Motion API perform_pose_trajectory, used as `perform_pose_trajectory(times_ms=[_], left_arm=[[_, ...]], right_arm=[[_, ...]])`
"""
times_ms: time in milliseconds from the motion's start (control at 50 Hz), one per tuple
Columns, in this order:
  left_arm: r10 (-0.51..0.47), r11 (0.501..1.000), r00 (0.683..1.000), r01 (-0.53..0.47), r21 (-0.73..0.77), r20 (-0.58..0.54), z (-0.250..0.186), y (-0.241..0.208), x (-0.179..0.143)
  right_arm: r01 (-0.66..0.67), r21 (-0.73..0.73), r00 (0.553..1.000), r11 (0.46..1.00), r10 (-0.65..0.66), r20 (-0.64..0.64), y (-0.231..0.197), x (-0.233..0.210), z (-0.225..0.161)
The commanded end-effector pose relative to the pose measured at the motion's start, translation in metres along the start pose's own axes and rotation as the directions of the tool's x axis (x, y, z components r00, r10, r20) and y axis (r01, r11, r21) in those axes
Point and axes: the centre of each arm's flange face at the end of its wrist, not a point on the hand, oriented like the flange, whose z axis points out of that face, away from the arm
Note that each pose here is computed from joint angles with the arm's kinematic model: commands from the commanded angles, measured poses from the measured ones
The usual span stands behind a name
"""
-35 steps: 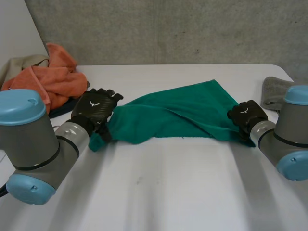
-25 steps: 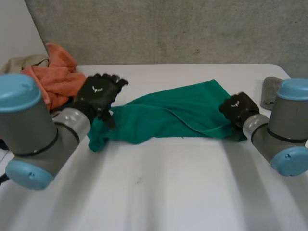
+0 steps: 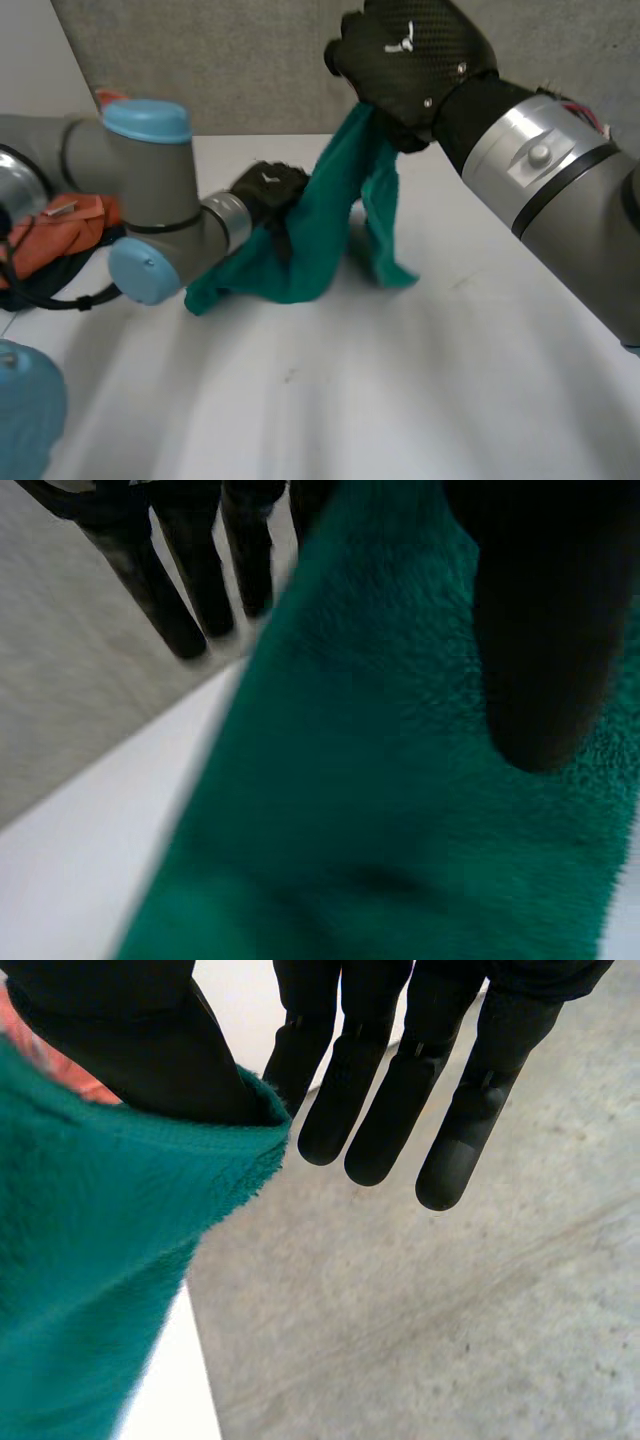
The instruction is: Fold the laundry.
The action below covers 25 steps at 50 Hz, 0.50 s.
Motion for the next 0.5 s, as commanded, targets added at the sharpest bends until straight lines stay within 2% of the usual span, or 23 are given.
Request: perform_pose_trajectory(times_ms=[20, 80, 100, 180, 340, 420, 500], left_arm=[[0.002, 1.000, 0.999, -0.003, 0.023, 0.045, 0.009, 0.000, 0.006], [0.002, 0.998, 0.983, -0.014, 0.062, 0.183, 0.006, -0.015, -0.015], [-0.006, 0.996, 0.961, -0.018, 0.086, 0.276, 0.001, -0.026, -0.028], [-0.044, 0.983, 0.902, -0.038, 0.179, 0.430, -0.018, -0.061, -0.053], [-0.094, 0.927, 0.860, -0.108, 0.359, 0.501, -0.063, -0.120, -0.073], [-0.084, 0.935, 0.868, -0.101, 0.339, 0.490, -0.071, -0.110, -0.060], [-0.059, 0.967, 0.890, -0.061, 0.248, 0.452, -0.065, -0.072, -0.035]], right_arm=[[-0.002, 0.009, 0.999, 1.000, 0.003, -0.048, 0.001, 0.017, 0.009], [-0.006, -0.044, 0.998, 0.999, 0.003, -0.057, 0.021, 0.021, 0.015], [-0.006, -0.084, 0.998, 0.996, 0.000, -0.068, 0.036, 0.025, 0.020], [0.000, -0.170, 0.995, 0.985, -0.017, -0.099, 0.064, 0.031, 0.031], [0.037, -0.304, 0.971, 0.952, -0.106, -0.214, 0.097, 0.043, 0.044], [0.023, -0.334, 0.977, 0.942, -0.092, -0.191, 0.110, 0.030, 0.041], [-0.006, -0.362, 0.987, 0.932, -0.052, -0.150, 0.130, 0.010, 0.035]])
